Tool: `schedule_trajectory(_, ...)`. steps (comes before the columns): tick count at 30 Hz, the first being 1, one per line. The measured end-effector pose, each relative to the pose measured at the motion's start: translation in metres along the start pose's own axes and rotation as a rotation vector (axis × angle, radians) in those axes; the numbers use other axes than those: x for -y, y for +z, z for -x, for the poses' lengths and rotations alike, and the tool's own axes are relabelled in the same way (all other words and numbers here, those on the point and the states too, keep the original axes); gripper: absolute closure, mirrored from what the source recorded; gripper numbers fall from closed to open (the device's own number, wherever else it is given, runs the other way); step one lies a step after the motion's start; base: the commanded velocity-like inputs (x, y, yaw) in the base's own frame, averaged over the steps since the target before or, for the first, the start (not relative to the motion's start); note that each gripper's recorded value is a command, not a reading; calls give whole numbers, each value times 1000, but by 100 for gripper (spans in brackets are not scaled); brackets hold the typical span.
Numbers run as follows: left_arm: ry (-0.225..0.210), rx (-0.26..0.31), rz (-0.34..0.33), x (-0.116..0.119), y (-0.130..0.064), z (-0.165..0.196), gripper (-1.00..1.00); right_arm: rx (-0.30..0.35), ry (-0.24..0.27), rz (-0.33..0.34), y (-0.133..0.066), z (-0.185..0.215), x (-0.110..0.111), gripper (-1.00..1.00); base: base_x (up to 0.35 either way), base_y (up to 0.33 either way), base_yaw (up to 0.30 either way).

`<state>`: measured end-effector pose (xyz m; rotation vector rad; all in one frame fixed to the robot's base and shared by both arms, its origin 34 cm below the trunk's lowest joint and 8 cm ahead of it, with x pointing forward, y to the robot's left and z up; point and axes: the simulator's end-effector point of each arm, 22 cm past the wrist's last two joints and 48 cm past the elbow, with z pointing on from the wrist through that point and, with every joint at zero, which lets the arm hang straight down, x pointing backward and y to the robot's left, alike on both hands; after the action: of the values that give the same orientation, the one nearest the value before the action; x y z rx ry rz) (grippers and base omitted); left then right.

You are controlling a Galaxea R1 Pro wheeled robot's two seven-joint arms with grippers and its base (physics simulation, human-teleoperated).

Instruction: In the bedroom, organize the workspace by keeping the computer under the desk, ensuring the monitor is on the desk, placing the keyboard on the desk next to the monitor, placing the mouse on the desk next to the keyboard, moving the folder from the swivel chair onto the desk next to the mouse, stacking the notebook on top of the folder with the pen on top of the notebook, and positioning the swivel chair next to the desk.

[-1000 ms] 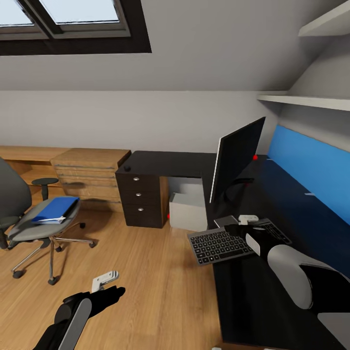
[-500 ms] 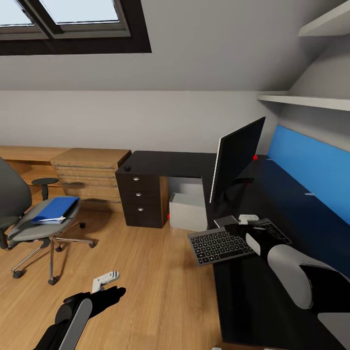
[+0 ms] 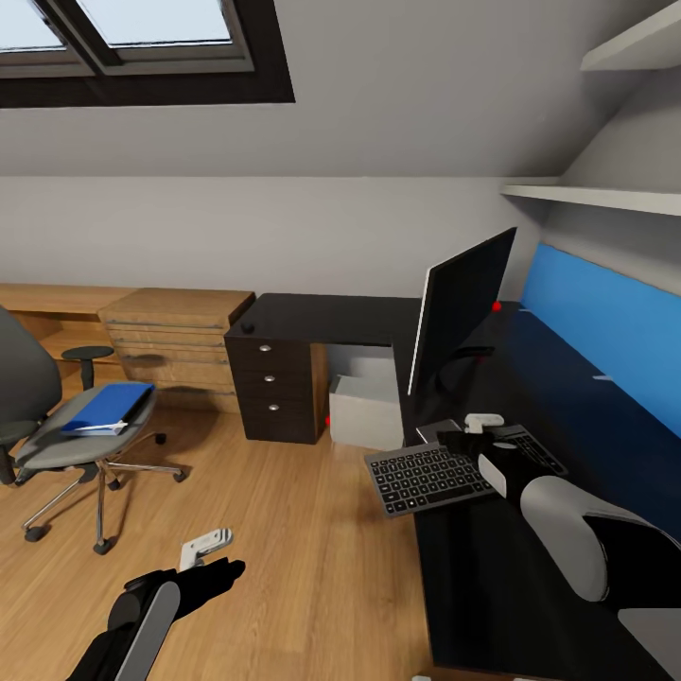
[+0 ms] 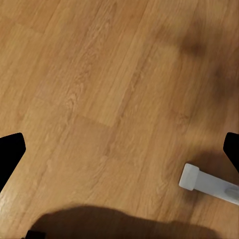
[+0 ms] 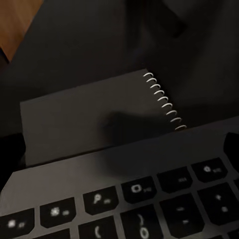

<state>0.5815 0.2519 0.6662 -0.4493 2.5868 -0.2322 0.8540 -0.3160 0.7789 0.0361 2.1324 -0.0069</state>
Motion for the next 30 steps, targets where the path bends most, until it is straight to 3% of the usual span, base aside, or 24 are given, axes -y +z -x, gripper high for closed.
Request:
schedule_trajectory(11,0,0,0,0,0,0,-100,1,-1,1,0,-1,-1,-100,9,0,0)
schedule_trajectory(30,14,-2,-5,4,0,-2,-100,0,-1,-1,0,-1,1,-100,121,0,0)
